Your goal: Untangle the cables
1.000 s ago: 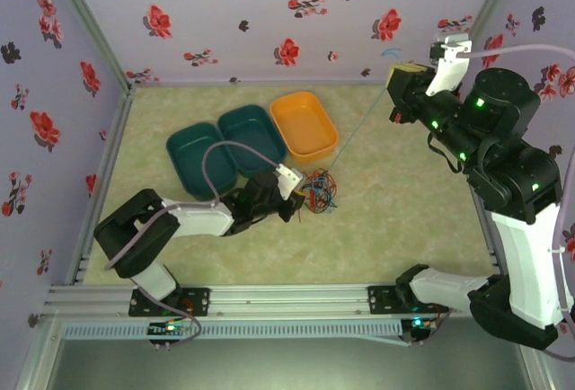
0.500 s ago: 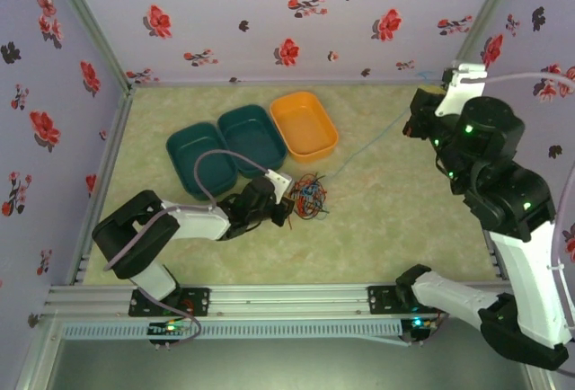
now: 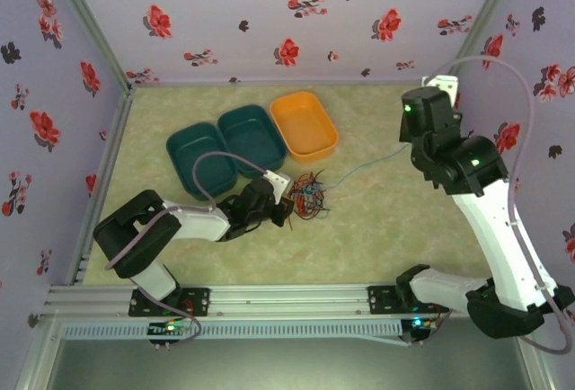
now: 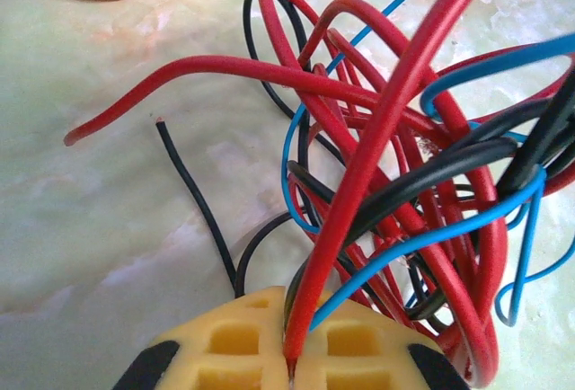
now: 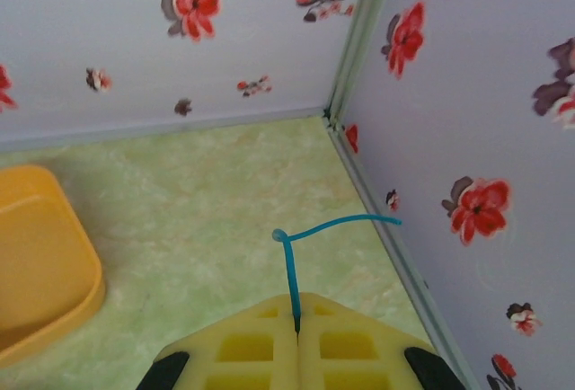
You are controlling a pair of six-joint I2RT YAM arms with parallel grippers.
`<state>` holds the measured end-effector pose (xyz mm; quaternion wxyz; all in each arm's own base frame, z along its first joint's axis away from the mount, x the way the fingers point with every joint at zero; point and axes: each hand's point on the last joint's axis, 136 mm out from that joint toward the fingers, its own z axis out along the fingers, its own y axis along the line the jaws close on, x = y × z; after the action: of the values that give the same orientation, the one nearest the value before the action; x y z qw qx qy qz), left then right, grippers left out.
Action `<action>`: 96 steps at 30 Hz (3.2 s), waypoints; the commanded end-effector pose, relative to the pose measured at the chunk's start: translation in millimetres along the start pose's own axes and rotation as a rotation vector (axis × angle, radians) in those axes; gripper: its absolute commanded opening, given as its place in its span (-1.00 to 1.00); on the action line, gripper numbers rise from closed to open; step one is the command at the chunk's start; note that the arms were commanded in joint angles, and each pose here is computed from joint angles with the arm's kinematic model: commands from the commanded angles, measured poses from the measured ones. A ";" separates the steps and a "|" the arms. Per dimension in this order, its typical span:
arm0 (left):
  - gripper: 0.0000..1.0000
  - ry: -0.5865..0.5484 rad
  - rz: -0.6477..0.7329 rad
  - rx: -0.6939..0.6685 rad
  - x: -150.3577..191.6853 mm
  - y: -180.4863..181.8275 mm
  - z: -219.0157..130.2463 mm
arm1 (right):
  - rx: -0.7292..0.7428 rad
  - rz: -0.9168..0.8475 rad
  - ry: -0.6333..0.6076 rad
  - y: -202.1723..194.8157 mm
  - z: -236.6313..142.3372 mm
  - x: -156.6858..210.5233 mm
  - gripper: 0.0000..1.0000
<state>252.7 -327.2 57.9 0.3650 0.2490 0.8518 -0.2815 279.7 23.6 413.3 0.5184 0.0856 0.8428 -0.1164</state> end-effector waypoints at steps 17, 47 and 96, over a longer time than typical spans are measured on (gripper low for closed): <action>-1.00 0.047 -0.042 -0.102 15.7 21.7 3.6 | -0.234 0.194 -0.412 -43.6 -117.8 -124.4 -1.00; -1.00 -0.007 0.078 -0.099 -32.3 2.2 -53.3 | -0.455 0.307 -0.769 -44.7 -198.2 -222.8 -1.00; -1.00 0.051 -0.058 -0.142 -7.3 30.7 -72.5 | -0.167 0.227 -0.644 -62.5 -150.3 -187.7 -1.00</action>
<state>232.3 -244.5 67.4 0.3189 0.2118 0.9042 -0.1896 191.1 -19.1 673.7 0.7938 0.1103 0.5975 -0.0246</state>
